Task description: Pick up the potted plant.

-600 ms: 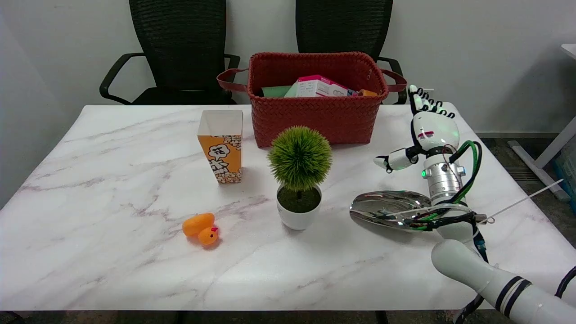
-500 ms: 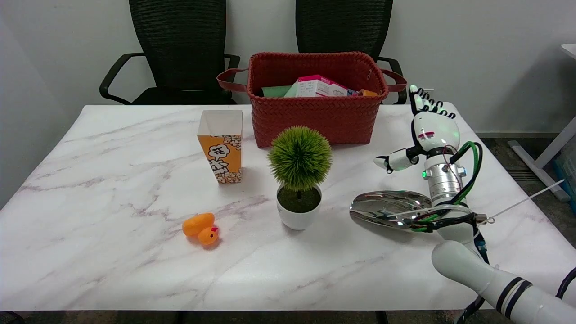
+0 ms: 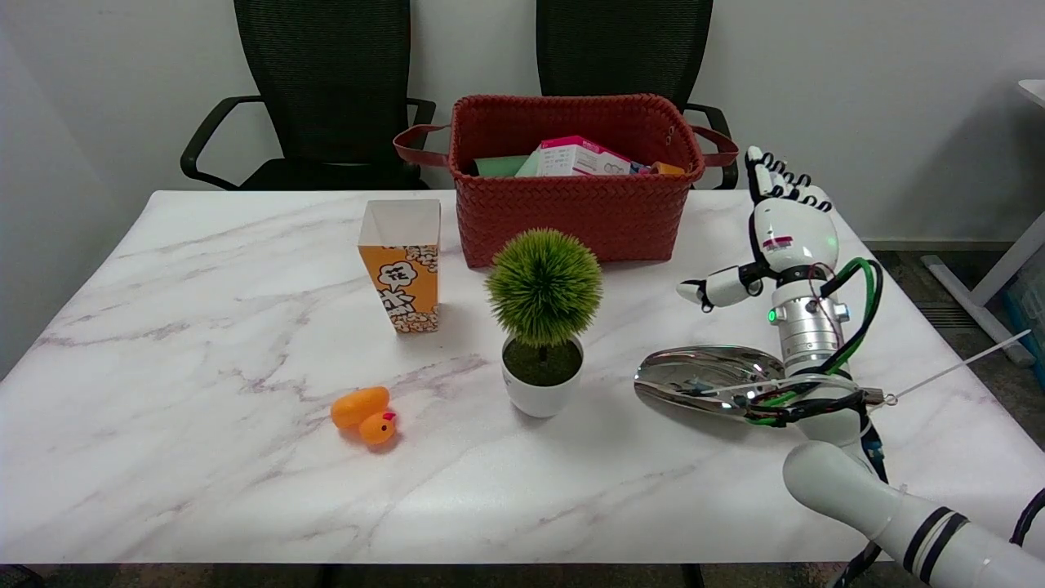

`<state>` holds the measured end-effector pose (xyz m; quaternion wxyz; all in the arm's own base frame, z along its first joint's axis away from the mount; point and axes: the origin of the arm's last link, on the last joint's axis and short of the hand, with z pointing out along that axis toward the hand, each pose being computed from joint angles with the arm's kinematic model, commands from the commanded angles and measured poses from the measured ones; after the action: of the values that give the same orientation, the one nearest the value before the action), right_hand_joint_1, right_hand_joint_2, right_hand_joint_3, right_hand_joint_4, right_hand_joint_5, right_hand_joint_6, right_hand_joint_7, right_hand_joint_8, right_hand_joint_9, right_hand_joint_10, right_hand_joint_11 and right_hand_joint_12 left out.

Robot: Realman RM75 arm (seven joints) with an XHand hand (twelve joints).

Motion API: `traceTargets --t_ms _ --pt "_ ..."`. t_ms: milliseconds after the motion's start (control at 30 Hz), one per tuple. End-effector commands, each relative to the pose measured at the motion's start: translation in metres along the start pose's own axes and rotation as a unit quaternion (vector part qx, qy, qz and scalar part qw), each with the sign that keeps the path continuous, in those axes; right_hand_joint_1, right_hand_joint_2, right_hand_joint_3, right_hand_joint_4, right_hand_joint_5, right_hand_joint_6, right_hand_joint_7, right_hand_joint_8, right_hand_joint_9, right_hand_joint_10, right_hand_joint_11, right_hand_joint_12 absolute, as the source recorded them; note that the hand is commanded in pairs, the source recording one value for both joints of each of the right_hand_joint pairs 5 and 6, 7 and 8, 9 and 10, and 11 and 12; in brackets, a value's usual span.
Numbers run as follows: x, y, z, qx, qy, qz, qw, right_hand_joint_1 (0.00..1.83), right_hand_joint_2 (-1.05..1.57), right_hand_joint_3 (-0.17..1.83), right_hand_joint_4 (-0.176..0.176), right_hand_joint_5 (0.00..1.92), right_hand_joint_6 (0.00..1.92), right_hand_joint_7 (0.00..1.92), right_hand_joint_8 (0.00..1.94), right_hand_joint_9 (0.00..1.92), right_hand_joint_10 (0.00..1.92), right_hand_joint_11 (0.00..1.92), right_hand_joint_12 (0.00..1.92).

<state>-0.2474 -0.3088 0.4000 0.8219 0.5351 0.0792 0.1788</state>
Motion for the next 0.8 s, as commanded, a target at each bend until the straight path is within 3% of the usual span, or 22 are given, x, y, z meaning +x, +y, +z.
traceTargets --t_ms 33,400,800 --pt "0.050 -0.036 -0.019 -0.002 0.111 0.098 0.989 1.09 0.08 0.50 0.000 0.06 0.06 0.17 0.17 0.31 0.31 0.27 0.27" --pt "0.074 -0.073 -0.057 -0.022 0.148 0.210 0.966 1.07 0.17 0.51 0.000 0.06 0.06 0.25 0.25 0.38 0.38 0.36 0.36" --pt "0.083 -0.086 -0.113 -0.045 0.194 0.280 0.939 1.04 0.22 0.56 0.000 0.06 0.06 0.31 0.31 0.42 0.42 0.39 0.39"
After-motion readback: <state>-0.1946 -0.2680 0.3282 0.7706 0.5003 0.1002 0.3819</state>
